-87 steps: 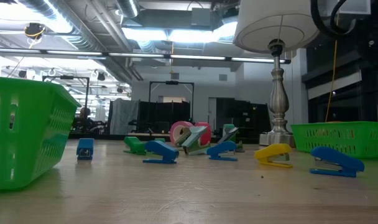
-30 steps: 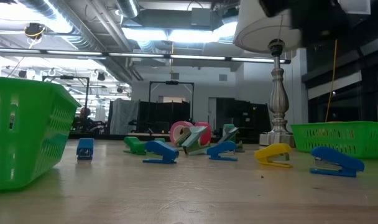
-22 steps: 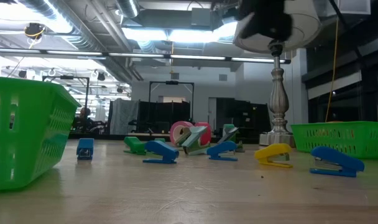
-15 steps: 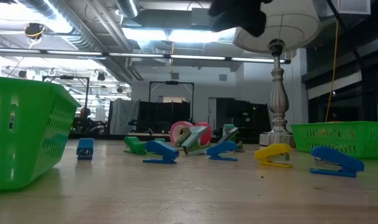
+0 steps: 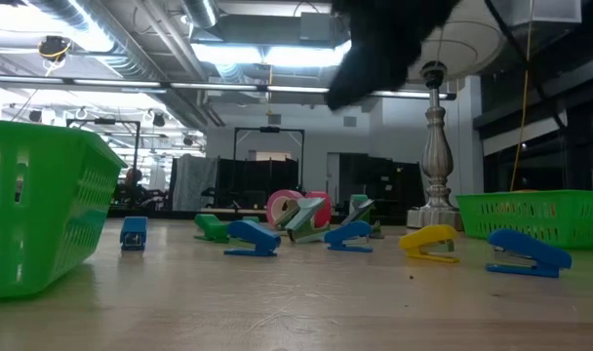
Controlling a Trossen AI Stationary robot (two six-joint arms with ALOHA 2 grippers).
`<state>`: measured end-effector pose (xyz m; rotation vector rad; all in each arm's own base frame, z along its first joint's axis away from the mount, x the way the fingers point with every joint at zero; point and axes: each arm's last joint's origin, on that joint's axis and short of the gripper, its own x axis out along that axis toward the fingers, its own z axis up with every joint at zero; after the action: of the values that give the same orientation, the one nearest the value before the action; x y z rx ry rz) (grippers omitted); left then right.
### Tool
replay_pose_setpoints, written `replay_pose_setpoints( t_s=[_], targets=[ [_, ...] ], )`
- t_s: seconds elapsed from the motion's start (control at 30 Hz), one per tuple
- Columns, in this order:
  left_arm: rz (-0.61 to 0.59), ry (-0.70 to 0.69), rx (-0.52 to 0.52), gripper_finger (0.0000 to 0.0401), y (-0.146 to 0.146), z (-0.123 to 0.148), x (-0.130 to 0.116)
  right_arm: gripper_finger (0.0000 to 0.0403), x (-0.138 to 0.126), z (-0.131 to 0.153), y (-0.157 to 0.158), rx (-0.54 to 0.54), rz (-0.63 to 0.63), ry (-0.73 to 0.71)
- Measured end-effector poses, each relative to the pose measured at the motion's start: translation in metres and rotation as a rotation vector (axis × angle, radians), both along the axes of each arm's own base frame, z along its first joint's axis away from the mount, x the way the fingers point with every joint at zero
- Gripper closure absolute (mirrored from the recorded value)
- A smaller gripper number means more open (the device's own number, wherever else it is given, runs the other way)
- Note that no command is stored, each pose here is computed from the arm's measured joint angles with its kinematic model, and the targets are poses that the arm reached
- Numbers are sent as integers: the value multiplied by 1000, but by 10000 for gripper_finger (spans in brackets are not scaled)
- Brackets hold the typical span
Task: Pick and place Stapler, Stapler remover, tape
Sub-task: Put the black staple remover into the bottom right green bin
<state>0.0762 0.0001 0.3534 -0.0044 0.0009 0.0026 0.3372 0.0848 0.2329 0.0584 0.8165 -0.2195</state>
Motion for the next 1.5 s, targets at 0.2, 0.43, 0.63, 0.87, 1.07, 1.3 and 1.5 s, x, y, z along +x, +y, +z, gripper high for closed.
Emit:
replay_pose_setpoints(
  t_s=[0.2,0.43,0.63,0.87,1.07,1.3,1.5],
  targets=[
    [0,0,0,395,0,0,0,237,-13,-37,-15,80,-303,-39],
    [0,0,0,395,0,0,0,237,-29,-75,-21,334,-500,-146],
    [0,0,0,395,0,0,0,238,-39,-92,-31,443,-595,-160],
    [0,0,0,395,0,0,0,238,-41,-99,-43,459,-675,-163],
    [0,0,0,395,0,0,0,241,-40,-99,-52,436,-692,-168],
    [0,0,0,395,0,0,0,306,-40,-99,-54,419,-680,-162],
    [0,0,0,395,0,0,0,379,-41,-99,-55,386,-680,-154]
  ],
)
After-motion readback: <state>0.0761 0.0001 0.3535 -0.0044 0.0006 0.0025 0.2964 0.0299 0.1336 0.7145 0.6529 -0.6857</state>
